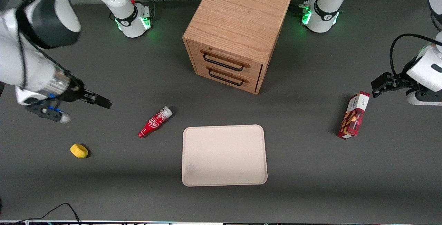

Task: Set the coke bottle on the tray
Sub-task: 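Move the right gripper down over the red Coca-Cola bottle, then close the right gripper around the bottle's body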

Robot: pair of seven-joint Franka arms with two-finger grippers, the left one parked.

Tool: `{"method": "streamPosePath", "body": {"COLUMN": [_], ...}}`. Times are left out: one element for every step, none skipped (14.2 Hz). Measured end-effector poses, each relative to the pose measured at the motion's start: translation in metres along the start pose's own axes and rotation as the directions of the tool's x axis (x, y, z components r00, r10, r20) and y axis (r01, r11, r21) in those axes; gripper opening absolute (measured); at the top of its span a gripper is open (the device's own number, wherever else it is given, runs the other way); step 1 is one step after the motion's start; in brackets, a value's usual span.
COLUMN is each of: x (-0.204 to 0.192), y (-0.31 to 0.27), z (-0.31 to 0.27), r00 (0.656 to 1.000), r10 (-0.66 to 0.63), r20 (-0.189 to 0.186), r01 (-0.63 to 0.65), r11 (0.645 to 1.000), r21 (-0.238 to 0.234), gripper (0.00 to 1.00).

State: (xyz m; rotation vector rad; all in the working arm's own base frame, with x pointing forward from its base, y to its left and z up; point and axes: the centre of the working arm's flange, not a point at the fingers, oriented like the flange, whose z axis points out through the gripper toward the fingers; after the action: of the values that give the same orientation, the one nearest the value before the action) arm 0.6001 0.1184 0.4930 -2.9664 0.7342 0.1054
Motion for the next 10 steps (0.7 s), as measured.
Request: {"method": "streamPosePath", "body": {"x": [-0.007,-0.015,-0.022,-0.026,-0.026,-0.023,-0.018,-0.013,-0.008,-0.005], "y": [-0.018,-0.035,-0.049,-0.060,-0.068,-0.073,-0.076,-0.077,-0.076,-0.077], "z": [0.015,0.030,0.046,0.064,0.085,0.108,0.131,0.153,0.173,0.189], "r00": [0.998,0.994,0.986,0.978,0.969,0.960,0.953,0.947,0.943,0.941], "r10": [0.058,0.111,0.163,0.210,0.246,0.278,0.304,0.322,0.334,0.339], "r20": [0.014,0.023,0.016,0.000,-0.013,-0.020,-0.014,-0.005,0.001,0.000], "r01": [-0.058,-0.111,-0.162,-0.209,-0.246,-0.278,-0.303,-0.318,-0.329,-0.335], "r11": [0.998,0.994,0.985,0.973,0.961,0.950,0.941,0.935,0.930,0.929], "r21": [-0.004,-0.022,-0.055,-0.095,-0.126,-0.141,-0.151,-0.159,-0.163,-0.157], "gripper": [1.00,1.00,1.00,1.00,1.00,1.00,1.00,1.00,1.00,1.00]}}
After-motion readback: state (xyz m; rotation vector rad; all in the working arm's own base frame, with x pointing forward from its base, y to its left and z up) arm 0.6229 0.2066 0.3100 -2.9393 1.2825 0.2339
